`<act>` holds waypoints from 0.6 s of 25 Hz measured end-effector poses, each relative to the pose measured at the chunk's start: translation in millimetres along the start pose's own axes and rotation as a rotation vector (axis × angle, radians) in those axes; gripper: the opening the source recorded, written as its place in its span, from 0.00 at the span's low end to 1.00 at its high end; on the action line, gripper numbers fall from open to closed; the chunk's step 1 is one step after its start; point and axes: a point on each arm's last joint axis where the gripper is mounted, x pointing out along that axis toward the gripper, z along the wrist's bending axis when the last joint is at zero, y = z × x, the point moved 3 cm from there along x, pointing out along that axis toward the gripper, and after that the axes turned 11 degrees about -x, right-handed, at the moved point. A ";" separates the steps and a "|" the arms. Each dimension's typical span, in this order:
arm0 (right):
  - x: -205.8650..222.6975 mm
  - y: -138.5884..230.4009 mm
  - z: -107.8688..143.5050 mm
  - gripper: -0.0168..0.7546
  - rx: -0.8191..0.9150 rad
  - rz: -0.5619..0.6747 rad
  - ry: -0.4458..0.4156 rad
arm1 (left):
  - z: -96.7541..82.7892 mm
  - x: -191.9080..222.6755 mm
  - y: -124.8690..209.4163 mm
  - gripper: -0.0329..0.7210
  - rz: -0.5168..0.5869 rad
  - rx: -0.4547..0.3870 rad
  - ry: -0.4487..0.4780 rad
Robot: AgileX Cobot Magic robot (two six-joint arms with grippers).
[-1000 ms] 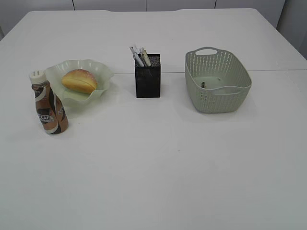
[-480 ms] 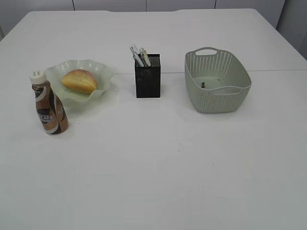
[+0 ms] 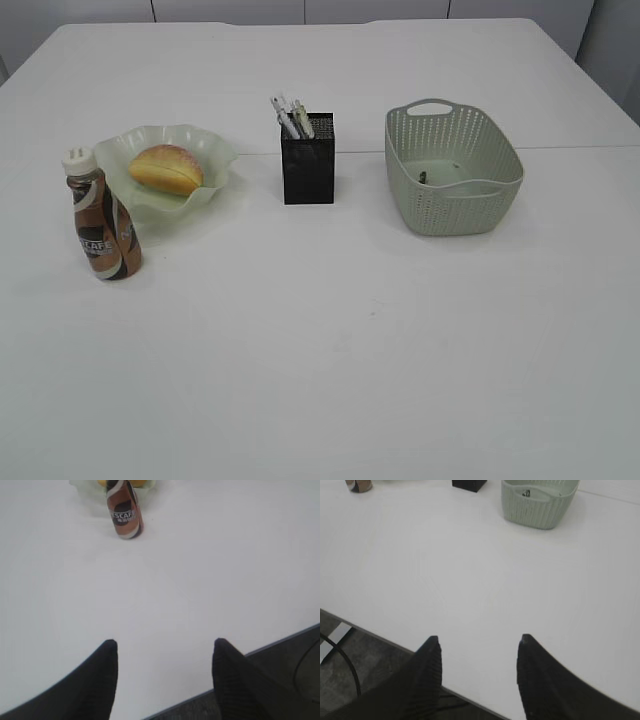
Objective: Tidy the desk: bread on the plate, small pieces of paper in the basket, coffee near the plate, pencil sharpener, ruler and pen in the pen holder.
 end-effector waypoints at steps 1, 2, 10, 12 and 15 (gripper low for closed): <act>3.7 2.5 0.8 0.53 -0.003 0.013 -0.003 | 0.7 4.0 2.8 0.62 0.014 0.002 0.000; 6.4 3.7 1.4 0.53 -0.004 0.016 -0.006 | 1.2 6.9 4.7 0.62 0.024 0.004 0.000; 15.6 5.8 2.9 0.53 0.001 0.011 -0.009 | 3.6 15.5 1.5 0.62 -0.025 0.009 -0.008; 15.6 5.8 2.9 0.53 0.005 0.011 -0.009 | 3.8 15.4 0.6 0.62 -0.032 0.010 -0.010; 15.6 5.8 2.9 0.53 0.007 0.011 -0.009 | 3.9 15.4 0.2 0.62 -0.036 0.010 -0.010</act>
